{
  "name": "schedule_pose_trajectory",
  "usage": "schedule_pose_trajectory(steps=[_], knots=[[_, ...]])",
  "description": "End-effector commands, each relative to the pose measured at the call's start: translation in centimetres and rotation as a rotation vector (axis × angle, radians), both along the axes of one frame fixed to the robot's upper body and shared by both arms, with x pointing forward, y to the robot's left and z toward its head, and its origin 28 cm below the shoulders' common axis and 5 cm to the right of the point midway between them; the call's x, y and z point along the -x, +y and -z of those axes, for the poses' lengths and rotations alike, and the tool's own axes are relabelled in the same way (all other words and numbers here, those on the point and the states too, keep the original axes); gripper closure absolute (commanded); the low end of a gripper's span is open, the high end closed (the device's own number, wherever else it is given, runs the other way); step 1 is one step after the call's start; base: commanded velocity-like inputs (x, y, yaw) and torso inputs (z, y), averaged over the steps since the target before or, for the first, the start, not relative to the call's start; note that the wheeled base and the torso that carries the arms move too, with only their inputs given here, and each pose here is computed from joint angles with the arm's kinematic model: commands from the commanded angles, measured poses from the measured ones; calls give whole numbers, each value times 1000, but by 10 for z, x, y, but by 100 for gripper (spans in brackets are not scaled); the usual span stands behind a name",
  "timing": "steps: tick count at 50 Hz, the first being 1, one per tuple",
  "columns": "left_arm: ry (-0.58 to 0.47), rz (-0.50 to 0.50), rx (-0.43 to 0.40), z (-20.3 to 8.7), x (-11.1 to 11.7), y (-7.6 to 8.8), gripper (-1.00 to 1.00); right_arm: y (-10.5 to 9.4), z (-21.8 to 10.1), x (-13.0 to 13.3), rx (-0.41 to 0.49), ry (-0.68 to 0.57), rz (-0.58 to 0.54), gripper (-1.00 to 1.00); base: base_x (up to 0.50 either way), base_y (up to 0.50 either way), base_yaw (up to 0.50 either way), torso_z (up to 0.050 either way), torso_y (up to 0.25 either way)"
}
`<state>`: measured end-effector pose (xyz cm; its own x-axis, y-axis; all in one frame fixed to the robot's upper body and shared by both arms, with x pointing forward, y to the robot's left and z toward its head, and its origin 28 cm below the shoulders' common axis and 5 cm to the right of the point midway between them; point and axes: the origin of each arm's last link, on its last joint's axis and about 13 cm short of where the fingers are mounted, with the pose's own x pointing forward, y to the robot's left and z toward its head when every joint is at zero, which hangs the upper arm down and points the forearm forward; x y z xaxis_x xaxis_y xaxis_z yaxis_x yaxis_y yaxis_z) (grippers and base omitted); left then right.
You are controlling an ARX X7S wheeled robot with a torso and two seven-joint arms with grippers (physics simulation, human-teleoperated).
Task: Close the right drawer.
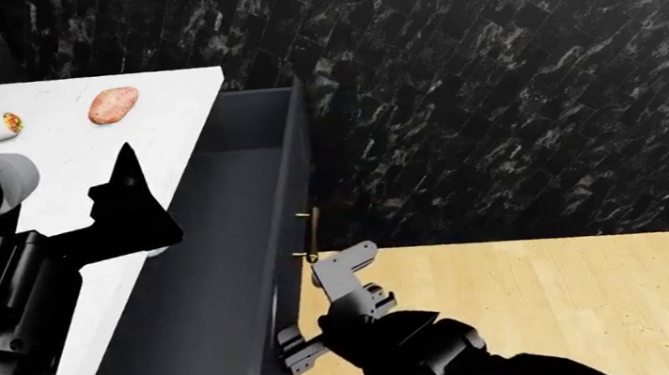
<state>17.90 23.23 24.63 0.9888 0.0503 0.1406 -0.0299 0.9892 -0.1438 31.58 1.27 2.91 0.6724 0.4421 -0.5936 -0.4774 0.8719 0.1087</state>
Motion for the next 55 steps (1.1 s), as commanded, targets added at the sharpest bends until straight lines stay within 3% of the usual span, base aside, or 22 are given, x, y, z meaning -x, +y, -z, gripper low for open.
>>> schedule_pose_trajectory(steps=[1, 20, 32, 41, 55], knots=[[-1, 0, 2, -1, 0, 0, -100, 14, 8, 15, -20, 52, -59, -100, 0, 0, 0, 0, 0], [-3, -1, 7, -1, 1, 2, -100, 24, -1, 17, -72, 27, -94, -100, 0, 0, 0, 0, 0], [0, 2, 6, 0, 0, 1, -100, 17, 2, 8, -33, -53, 5, -100, 0, 0, 0, 0, 0], [2, -1, -3, 1, -1, -1, -100, -1, 6, 3, 21, -136, 125, -100, 0, 0, 0, 0, 0], [0, -3, -4, 1, 1, -1, -100, -49, -36, 38, 67, -250, 239, -100, 0, 0, 0, 0, 0]])
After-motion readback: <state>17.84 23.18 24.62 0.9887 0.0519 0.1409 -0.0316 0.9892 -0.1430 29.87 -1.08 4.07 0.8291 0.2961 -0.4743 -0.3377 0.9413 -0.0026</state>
